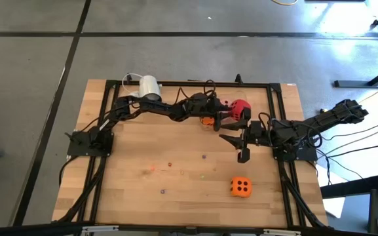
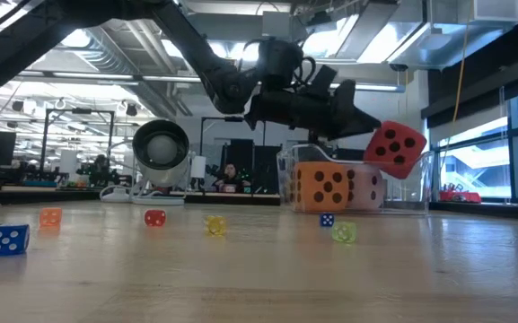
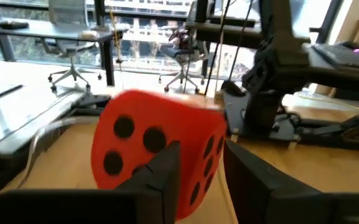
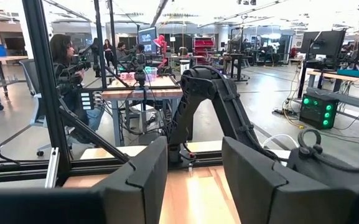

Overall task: Pick & Place Dice
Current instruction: Put the large red die into the transparent bin, then put the large orange die into the transparent bin

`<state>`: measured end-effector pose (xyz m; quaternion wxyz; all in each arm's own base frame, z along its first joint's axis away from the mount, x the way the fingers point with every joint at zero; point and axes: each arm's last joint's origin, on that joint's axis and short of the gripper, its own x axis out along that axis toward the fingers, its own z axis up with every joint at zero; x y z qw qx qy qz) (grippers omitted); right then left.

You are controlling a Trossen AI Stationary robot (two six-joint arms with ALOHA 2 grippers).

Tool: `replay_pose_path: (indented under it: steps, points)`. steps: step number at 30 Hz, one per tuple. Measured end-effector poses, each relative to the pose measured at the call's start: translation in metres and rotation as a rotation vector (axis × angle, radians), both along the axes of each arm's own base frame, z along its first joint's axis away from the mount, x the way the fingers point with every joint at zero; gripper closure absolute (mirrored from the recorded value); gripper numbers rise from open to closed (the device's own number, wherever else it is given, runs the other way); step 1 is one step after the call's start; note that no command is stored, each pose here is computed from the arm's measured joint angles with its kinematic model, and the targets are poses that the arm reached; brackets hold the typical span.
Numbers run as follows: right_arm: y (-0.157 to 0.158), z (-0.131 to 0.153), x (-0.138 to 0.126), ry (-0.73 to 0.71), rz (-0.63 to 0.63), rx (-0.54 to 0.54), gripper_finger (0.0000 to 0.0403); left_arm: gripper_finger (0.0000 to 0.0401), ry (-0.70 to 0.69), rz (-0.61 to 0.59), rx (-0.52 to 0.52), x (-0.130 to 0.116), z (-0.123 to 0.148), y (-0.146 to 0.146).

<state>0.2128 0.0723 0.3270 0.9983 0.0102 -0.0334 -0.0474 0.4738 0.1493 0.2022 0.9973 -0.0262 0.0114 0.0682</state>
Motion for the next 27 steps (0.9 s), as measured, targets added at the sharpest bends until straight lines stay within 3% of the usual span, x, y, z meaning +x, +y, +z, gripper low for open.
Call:
replay_pose_path:
  steps: [6,12,19,27]
  points:
    - [0.000,0.000,0.000,0.005,0.000,-0.002,0.0249,0.0274,0.014,-0.039,-0.005,-0.007,0.024,-0.004]
    - [0.000,-0.001,0.000,0.009,0.000,-0.008,0.0249,0.0278,0.130,-0.062,-0.044,-0.020,0.045,-0.009]
    - [0.000,-0.002,0.000,0.017,-0.020,-0.005,0.0249,0.0287,0.264,-0.174,-0.113,-0.036,0.062,-0.023]
    - [0.012,0.006,-0.019,0.003,-0.110,-0.027,0.0249,0.0295,0.280,-0.293,-0.039,-0.046,0.091,-0.064]
